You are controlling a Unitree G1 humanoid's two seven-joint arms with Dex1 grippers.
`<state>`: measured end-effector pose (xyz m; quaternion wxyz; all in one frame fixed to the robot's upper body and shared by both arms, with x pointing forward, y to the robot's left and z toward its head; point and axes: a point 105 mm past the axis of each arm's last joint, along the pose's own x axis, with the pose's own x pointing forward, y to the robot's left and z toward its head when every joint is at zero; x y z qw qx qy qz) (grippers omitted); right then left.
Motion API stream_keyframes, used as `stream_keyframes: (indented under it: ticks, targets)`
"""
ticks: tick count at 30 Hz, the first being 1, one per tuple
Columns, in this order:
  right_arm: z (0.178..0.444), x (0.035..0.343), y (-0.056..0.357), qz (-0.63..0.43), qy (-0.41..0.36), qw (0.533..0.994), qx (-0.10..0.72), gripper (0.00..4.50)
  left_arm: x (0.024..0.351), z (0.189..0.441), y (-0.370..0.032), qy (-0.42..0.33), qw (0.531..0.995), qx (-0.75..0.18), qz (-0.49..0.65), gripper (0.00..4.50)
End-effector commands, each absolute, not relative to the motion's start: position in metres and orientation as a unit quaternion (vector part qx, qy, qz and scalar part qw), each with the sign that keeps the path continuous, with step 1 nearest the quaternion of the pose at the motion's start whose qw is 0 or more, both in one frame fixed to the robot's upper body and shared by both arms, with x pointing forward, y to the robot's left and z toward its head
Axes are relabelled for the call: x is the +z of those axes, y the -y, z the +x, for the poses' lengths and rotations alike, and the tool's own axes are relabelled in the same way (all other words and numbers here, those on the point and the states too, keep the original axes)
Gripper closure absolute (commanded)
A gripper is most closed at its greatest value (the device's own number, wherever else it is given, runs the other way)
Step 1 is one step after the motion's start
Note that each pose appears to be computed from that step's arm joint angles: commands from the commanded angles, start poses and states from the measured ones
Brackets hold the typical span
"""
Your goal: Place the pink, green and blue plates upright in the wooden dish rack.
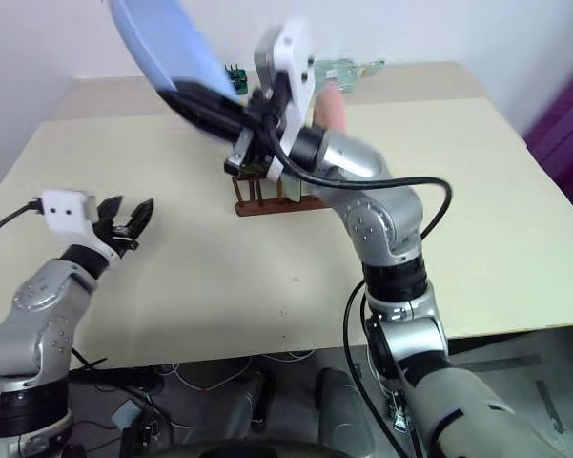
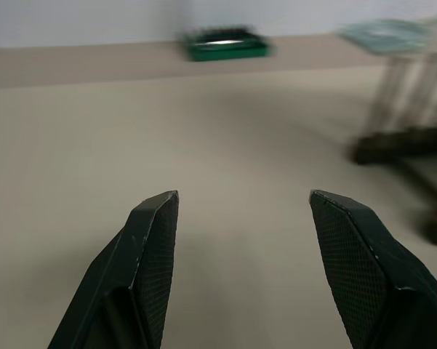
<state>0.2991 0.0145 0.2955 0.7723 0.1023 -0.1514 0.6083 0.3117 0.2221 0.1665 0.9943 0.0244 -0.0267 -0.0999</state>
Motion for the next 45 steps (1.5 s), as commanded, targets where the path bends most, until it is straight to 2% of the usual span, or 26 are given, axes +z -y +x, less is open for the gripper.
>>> stream_keyframes:
  ticks: [1,7,11,18,32,41,45]
  targets:
    - [0.292,0.306,-0.014,0.156,0.152,0.756,0.617,4.50,0.175,0.308,-0.219,0.044,0.991,-0.123,0.037,1.58]
    - [0.320,0.269,-0.029,0.239,0.063,0.781,0.573,4.50,0.160,0.303,-0.208,0.019,0.983,-0.166,0.073,1.58]
    - [0.345,0.332,-0.033,0.276,0.047,0.786,0.551,4.50,0.157,0.303,-0.204,0.019,0.982,-0.171,0.078,1.58]
    - [0.369,0.343,-0.029,0.310,0.026,0.804,0.507,4.50,0.156,0.301,-0.198,0.024,0.982,-0.174,0.070,1.58]
    - [0.373,0.341,-0.025,0.378,-0.018,0.790,0.483,4.50,0.163,0.300,-0.193,0.038,0.980,-0.182,0.063,1.58]
    - [0.372,0.324,-0.026,0.399,-0.061,0.790,0.462,4.50,0.164,0.301,-0.192,0.040,0.980,-0.185,0.065,1.58]
    - [0.381,0.313,-0.024,0.399,-0.078,0.807,0.429,4.50,0.164,0.301,-0.190,0.040,0.979,-0.187,0.067,1.58]
